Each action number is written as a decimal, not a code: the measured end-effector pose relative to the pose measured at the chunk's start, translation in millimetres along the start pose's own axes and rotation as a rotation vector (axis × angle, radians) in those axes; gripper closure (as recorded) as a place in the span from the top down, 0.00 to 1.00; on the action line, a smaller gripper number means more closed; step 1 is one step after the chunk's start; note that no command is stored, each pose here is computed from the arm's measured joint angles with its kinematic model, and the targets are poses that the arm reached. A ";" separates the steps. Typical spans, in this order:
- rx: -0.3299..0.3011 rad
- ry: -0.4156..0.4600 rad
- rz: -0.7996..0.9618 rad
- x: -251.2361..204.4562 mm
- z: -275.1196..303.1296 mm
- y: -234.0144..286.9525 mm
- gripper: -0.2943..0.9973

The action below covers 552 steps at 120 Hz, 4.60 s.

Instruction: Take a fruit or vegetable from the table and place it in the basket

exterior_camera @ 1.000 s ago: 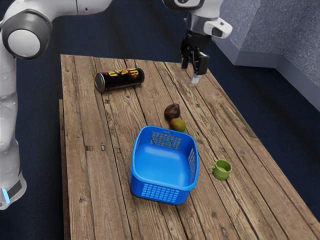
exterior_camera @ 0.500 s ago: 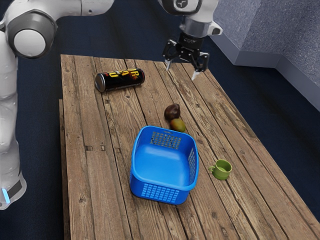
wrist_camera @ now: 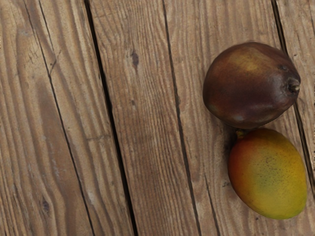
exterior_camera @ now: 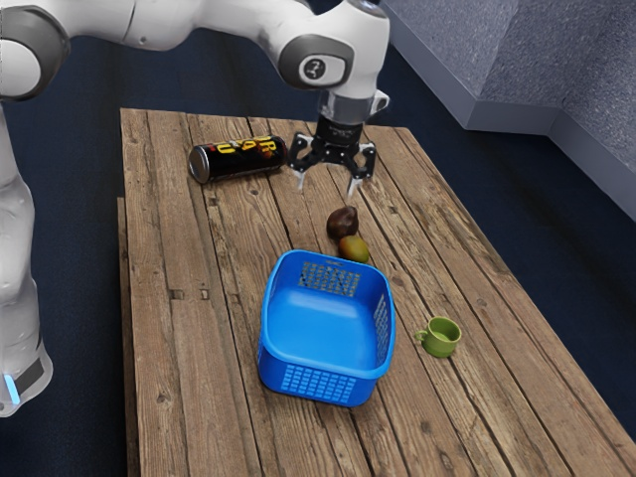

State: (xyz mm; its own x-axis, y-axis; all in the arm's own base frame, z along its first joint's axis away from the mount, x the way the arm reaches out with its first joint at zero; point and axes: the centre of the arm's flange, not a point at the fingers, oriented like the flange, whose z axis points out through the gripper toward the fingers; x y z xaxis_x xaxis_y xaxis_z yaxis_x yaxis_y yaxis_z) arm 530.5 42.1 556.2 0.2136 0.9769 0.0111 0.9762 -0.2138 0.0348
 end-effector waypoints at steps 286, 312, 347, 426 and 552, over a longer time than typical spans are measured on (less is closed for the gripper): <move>-0.067 0.040 -0.057 -12.8 71.9 83.3 0.77; -0.062 0.037 -0.025 -16.8 85.3 84.8 0.77; -0.050 0.032 0.007 -21.0 106.0 91.5 0.77; -0.022 0.027 0.030 -17.7 138.1 98.8 0.75; -0.024 0.001 -0.013 16.8 158.3 95.9 0.61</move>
State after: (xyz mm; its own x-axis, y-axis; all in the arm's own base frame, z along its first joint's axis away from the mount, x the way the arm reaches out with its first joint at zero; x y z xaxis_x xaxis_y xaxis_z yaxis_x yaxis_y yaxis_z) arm 633.5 38.5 401.5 0.2006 0.9796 0.0119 0.9778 -0.2010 0.0587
